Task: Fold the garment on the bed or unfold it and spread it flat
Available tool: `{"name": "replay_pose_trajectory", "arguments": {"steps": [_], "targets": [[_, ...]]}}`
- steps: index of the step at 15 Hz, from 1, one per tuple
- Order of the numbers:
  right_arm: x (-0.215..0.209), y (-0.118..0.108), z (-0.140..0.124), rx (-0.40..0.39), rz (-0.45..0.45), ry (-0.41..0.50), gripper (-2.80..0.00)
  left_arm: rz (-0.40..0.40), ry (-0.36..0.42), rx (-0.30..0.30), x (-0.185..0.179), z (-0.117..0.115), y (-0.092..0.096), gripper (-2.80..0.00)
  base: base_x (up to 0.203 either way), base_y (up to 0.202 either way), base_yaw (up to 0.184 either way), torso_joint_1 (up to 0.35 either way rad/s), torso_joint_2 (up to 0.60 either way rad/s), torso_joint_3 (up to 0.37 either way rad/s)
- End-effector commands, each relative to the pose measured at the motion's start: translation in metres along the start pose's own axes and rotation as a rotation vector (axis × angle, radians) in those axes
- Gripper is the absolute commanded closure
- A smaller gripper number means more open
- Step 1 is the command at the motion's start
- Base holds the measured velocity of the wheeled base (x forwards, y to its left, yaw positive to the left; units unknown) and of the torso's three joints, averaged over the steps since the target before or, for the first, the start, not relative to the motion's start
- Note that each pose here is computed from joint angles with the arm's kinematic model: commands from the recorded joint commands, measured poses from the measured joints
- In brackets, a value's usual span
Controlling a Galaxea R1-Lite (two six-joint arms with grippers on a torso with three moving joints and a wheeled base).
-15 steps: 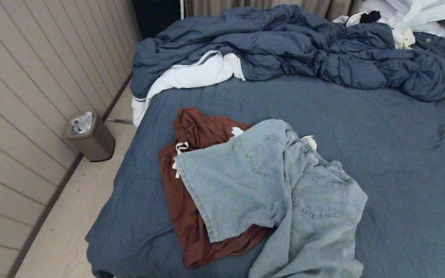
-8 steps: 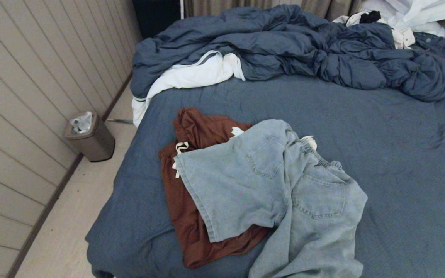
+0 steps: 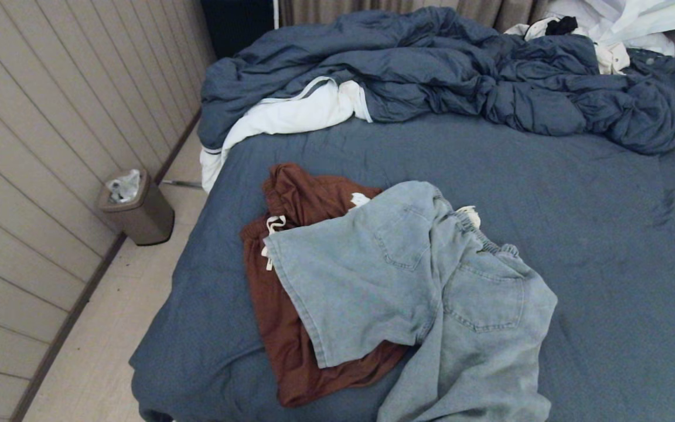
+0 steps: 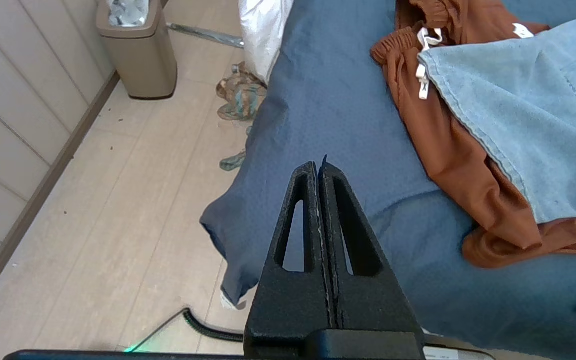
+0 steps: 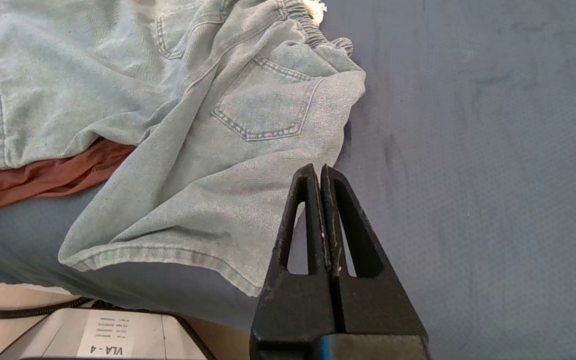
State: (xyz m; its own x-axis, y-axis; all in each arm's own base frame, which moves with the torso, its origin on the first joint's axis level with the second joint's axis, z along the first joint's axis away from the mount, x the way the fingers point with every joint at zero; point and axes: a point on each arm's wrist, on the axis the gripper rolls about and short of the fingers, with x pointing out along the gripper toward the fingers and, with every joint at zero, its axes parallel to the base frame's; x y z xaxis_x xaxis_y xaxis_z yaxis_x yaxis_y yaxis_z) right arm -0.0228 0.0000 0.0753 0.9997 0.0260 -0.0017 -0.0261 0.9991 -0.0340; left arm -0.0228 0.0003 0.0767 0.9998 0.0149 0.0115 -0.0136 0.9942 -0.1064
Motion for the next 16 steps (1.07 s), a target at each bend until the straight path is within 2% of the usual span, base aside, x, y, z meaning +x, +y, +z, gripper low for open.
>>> {"name": "replay_pose_trajectory", "arguments": {"steps": [1, 16], "targets": [[0.0000, 0.0000, 0.0000, -0.001, 0.002, 0.000, 0.00, 0.000, -0.001, -0.002, 0.0000, 0.0000, 0.0000, 0.00, 0.000, 0.000, 0.000, 0.000, 0.00, 0.000], [0.0000, 0.0000, 0.0002, 0.006, 0.002, -0.002, 0.00, 0.000, -0.001, -0.001, 0.0000, 0.0000, 0.0000, 0.00, 0.000, 0.000, 0.000, 0.000, 0.00, 0.000]]}}
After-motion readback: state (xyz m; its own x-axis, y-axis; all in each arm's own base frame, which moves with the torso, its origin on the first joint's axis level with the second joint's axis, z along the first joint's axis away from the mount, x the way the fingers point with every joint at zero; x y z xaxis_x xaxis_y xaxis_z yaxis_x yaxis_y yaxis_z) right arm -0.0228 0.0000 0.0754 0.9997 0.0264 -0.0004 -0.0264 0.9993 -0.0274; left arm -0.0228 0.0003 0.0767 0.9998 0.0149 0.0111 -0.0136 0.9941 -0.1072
